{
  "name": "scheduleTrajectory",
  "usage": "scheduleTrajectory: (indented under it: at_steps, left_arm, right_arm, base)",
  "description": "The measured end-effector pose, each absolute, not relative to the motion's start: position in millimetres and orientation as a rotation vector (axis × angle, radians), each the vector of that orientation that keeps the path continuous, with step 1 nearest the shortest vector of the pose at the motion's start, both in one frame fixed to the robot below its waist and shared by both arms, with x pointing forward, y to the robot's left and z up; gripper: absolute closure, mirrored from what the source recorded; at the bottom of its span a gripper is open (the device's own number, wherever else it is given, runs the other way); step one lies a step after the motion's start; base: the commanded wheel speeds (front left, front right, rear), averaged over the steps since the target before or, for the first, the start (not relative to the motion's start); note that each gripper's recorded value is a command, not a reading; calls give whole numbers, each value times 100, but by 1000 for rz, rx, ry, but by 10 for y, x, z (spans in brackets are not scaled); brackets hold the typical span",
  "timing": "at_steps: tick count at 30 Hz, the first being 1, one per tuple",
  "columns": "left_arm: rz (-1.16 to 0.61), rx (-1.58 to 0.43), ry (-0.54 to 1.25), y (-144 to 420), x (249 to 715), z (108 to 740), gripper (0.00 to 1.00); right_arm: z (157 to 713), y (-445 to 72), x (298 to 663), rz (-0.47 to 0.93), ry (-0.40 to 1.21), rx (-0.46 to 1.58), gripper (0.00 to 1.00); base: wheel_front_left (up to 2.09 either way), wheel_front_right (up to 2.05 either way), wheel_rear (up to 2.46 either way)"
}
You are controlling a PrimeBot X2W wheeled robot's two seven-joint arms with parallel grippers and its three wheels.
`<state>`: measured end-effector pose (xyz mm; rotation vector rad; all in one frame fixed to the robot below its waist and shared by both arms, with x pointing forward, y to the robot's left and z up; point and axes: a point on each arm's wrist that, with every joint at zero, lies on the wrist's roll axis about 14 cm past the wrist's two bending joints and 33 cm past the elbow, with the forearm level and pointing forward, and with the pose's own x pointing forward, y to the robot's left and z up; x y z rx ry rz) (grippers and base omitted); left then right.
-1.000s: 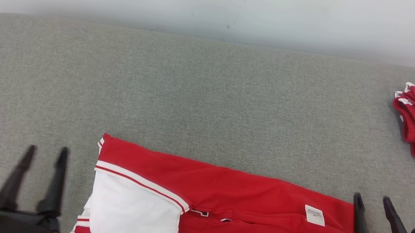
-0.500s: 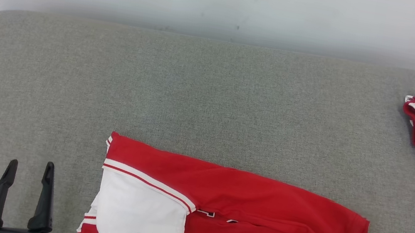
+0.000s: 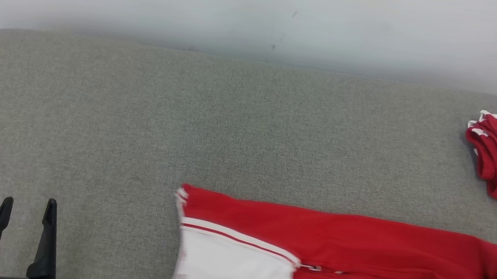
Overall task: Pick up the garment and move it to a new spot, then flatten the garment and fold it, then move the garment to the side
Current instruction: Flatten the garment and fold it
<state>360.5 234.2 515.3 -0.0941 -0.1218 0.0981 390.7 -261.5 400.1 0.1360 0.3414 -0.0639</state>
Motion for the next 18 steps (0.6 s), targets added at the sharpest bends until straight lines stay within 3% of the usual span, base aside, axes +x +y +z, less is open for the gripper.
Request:
scheduleTrajectory:
  at_steps: [4,10,18]
  left_arm:
    - [93,-94,-131,2334,3588,5181,0]
    - [86,-93,-132,2307,3579,5187,0]
    - [77,-100,-129,2271,3562,5176,0]
  right_arm:
    - [4145,-3082,3876,-152,320,89,100]
    - [4288,-3198,3908,-161,287,68,100]
    - [4509,-2320,4055,49,208,142,100]
  base:
    - [0,0,0]
    - [0,0,0]
    - [0,0,0]
